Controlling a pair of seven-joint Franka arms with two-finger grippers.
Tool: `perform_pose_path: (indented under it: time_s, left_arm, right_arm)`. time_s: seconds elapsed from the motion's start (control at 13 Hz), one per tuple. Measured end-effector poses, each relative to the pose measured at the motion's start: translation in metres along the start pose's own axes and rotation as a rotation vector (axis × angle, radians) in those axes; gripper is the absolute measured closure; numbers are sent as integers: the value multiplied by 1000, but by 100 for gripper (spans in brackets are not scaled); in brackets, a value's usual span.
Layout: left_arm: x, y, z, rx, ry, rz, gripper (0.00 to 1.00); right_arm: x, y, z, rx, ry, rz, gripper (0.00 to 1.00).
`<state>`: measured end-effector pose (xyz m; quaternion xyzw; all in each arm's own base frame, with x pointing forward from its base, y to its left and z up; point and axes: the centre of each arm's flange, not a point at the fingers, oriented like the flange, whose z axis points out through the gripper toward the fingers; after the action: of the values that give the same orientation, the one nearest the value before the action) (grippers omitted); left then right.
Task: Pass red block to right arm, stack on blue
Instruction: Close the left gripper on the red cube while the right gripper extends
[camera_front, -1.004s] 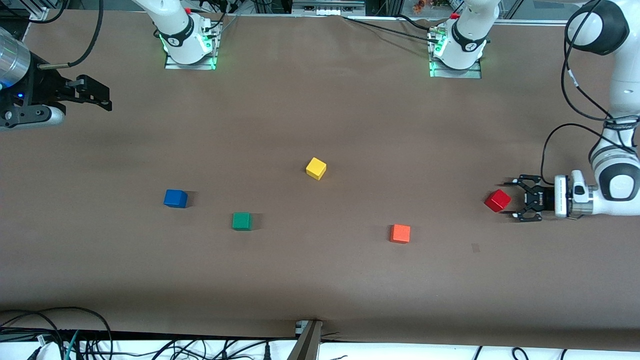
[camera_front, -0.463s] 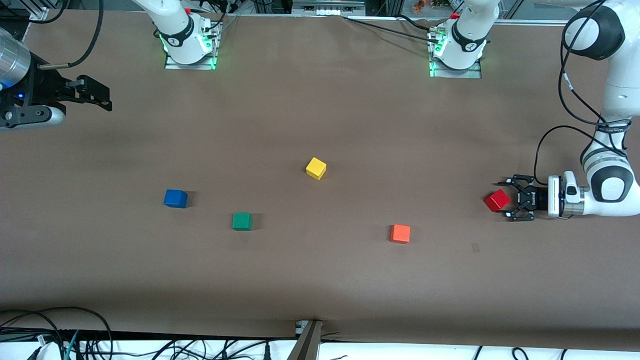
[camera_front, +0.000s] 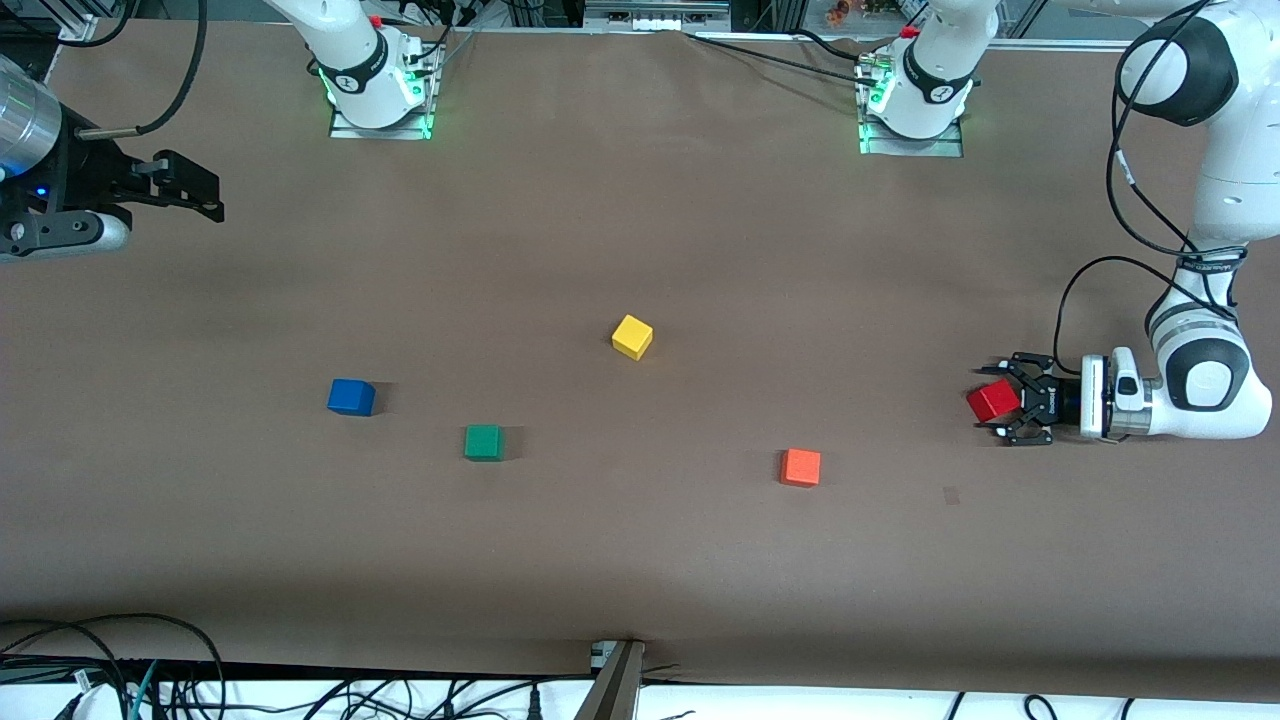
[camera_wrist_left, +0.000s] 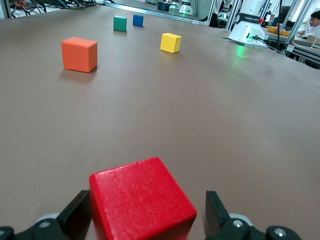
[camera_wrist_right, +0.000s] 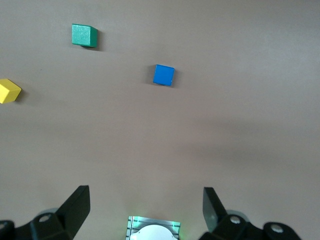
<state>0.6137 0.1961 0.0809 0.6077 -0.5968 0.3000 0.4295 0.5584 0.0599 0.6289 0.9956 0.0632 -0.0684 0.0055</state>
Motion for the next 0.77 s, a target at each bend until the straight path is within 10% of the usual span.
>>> perform_pose_path:
  time_s: [0.77]
  left_arm:
    - [-14, 11, -17, 27, 22, -17, 0]
  right_arm:
    - [18, -4, 28, 33, -55, -7, 0]
